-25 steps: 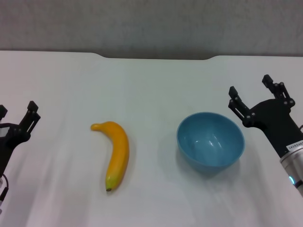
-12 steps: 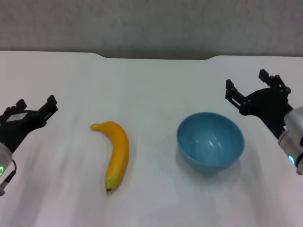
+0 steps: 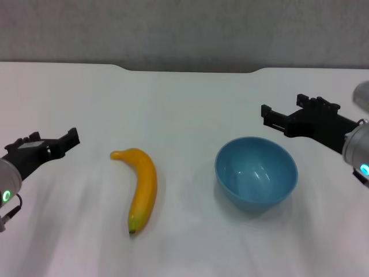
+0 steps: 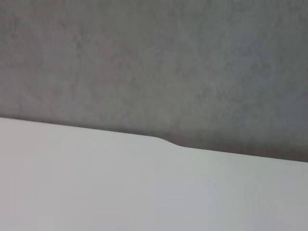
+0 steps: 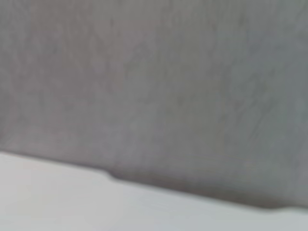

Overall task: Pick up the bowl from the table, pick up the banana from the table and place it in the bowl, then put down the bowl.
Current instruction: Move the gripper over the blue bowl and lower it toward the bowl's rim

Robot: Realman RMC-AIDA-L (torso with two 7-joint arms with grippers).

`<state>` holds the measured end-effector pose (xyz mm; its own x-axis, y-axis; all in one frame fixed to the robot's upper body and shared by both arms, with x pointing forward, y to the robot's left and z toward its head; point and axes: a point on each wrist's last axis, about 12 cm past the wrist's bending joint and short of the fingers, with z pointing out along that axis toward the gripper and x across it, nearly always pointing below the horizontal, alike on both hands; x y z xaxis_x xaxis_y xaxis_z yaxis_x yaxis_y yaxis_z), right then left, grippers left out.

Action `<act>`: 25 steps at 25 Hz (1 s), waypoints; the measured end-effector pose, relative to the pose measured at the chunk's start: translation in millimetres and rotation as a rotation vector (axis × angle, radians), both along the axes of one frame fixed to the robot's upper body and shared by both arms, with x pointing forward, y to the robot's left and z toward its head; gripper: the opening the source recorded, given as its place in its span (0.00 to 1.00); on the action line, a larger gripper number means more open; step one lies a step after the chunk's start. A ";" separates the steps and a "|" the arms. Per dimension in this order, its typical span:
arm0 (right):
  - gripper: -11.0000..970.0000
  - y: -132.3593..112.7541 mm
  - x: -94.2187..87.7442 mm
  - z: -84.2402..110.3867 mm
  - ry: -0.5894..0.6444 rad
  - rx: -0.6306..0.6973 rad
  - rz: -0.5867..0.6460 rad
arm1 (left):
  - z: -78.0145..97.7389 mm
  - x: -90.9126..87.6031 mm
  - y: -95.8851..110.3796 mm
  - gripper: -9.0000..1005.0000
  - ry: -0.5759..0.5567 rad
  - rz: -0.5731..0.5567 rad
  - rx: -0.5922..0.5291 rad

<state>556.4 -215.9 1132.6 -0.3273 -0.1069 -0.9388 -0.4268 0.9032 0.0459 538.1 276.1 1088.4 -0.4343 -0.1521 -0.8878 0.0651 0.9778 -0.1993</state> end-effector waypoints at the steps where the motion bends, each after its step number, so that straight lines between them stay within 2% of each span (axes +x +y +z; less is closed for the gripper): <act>1: 0.90 -1.2 3.1 2.2 0.042 0.015 0.013 | 2.9 -1.0 -0.3 0.89 -0.011 -0.001 -0.009; 5: 0.90 -11.2 14.8 6.6 0.193 -0.002 0.001 | 5.3 -2.0 0.7 0.89 -0.022 -0.004 -0.009; 7: 0.90 -13.2 20.4 6.2 0.271 -0.090 -0.045 | 4.7 -3.1 1.4 0.89 -0.022 -0.005 -0.003; 8: 0.90 -13.2 20.4 6.2 0.271 -0.090 -0.045 | 4.5 -3.3 1.6 0.89 -0.022 -0.005 -0.002; 11: 0.90 -10.1 23.1 7.0 0.331 -0.205 -0.078 | 5.1 -3.3 1.9 0.89 -0.030 -0.002 0.000; 15: 0.89 0.8 23.0 5.0 0.339 -0.284 -0.077 | 5.6 -3.5 1.9 0.89 -0.040 0.002 -0.001; 25: 0.88 1.6 17.1 -16.8 0.343 -0.259 -0.129 | 4.6 -3.8 4.9 0.89 -0.042 0.013 0.004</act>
